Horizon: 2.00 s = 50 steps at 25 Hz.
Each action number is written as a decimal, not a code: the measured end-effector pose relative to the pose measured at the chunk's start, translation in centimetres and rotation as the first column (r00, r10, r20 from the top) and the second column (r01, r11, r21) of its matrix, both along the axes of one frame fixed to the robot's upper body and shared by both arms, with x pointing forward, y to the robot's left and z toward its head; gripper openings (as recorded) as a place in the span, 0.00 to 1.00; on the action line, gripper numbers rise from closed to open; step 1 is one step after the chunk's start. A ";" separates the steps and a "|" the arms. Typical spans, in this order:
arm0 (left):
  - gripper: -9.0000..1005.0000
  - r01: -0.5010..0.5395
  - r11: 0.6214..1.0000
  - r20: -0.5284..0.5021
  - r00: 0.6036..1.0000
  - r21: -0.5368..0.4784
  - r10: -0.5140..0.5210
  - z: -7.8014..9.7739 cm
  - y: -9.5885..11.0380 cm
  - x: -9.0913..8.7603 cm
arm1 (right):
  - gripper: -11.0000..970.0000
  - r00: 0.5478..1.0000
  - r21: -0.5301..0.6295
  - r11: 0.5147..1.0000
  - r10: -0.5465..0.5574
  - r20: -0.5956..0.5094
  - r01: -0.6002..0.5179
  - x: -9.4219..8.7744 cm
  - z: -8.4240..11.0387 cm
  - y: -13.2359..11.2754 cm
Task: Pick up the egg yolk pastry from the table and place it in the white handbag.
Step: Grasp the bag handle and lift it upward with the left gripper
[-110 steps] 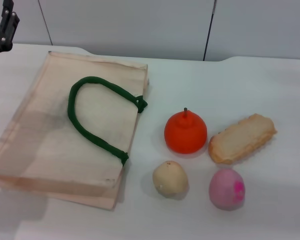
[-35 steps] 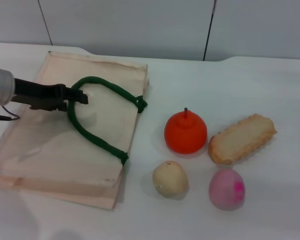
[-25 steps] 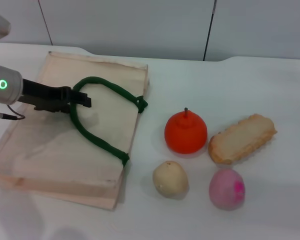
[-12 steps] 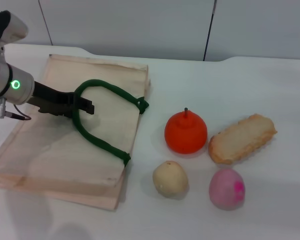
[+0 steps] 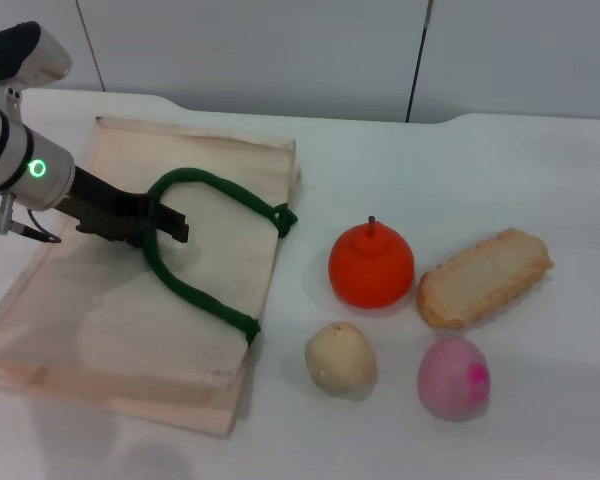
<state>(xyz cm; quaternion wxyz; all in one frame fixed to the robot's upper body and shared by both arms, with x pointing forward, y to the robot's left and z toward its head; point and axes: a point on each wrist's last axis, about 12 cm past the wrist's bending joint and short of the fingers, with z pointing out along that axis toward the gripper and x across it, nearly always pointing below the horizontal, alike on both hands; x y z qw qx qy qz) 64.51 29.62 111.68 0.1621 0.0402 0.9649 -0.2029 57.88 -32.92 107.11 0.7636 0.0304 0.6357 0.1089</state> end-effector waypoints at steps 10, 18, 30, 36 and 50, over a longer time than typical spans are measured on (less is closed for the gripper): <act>0.76 0.003 1.000 -0.054 0.999 -0.024 -0.005 0.4 1.0 -0.9 | 0.91 1.000 -0.001 1.000 -0.002 -0.002 0.002 -0.1 -0.1 -0.1; 0.76 -0.023 1.000 -0.068 0.997 -0.016 0.022 0.9 2.4 -1.6 | 0.91 1.000 -0.005 1.000 -0.007 -0.023 0.007 -0.1 -0.3 -0.2; 0.76 -0.056 0.992 0.006 0.998 -0.114 0.057 2.6 4.4 -2.5 | 0.91 1.000 -0.007 1.000 -0.010 -0.028 0.010 -0.1 -0.4 -0.2; 0.75 -0.041 0.994 -0.001 0.999 -0.096 0.041 2.3 4.0 -2.4 | 0.91 1.000 -0.005 1.000 -0.010 -0.023 0.010 0.0 -0.3 -0.2; 0.75 0.002 1.000 -0.030 1.000 -0.010 -0.003 0.6 1.4 -0.8 | 0.91 1.000 -0.003 1.000 -0.004 -0.018 0.004 0.3 -0.1 0.0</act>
